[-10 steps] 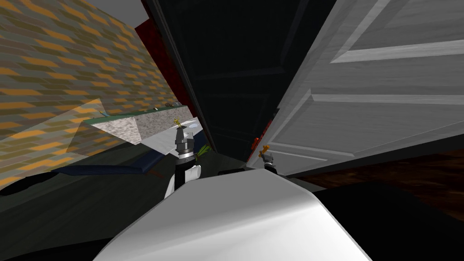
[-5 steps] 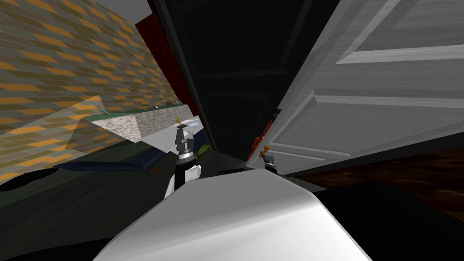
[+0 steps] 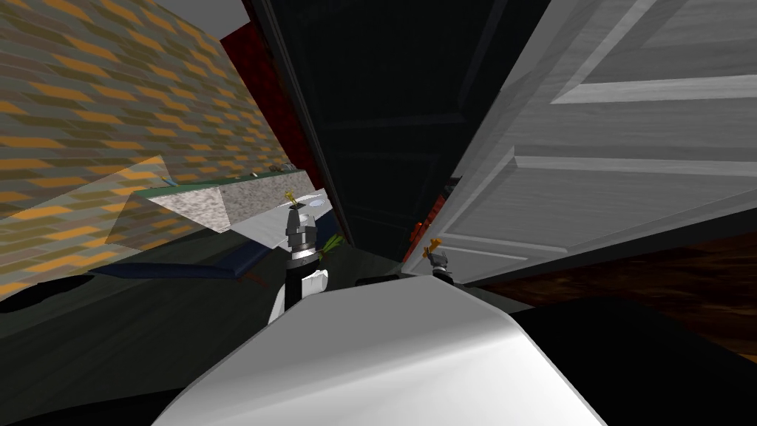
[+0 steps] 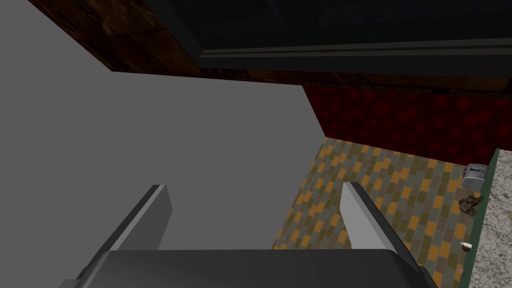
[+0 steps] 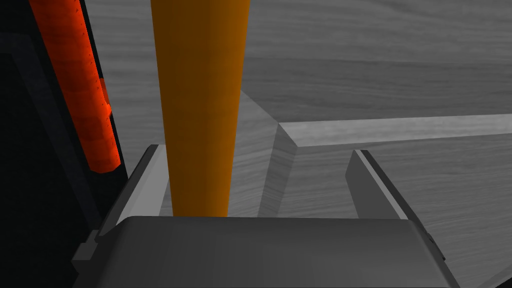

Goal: Pull the door open

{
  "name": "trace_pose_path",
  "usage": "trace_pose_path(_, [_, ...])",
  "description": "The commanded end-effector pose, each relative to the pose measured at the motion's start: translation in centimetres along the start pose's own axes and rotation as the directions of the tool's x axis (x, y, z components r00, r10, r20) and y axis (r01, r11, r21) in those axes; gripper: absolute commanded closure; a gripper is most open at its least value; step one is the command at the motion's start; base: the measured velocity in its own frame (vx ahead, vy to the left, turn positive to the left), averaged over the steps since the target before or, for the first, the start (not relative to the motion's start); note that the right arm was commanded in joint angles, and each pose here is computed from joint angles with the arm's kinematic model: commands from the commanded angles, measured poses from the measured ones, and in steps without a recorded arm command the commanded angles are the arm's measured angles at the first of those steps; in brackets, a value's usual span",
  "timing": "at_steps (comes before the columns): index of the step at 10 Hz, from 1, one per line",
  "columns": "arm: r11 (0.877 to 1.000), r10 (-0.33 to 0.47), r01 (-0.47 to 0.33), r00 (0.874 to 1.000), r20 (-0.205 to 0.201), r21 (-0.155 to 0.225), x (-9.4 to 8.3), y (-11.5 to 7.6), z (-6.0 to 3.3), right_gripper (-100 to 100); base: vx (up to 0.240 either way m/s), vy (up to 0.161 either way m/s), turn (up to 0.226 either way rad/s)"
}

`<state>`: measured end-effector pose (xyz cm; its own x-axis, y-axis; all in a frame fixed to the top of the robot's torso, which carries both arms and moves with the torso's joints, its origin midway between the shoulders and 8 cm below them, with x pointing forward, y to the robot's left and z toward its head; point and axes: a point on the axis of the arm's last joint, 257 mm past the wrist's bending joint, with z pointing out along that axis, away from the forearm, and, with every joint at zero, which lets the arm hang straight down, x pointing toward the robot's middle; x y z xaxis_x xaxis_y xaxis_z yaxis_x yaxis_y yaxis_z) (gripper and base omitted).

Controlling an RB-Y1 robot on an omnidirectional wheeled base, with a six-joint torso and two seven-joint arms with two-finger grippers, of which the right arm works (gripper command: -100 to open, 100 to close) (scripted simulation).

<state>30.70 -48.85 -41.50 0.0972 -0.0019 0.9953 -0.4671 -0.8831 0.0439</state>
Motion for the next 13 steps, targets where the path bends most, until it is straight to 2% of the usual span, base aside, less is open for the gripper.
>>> trace_pose_path(1, [0.999, -0.028, 0.028, 1.0, 0.014, -0.041, -0.46, 2.96, -0.23, 100, 0.002, 0.005, -0.021])
trace_pose_path(13, [0.998, -0.036, 0.037, 0.999, 0.023, -0.053, -0.79, 3.87, -0.64, 100, -0.012, 0.001, 0.001])
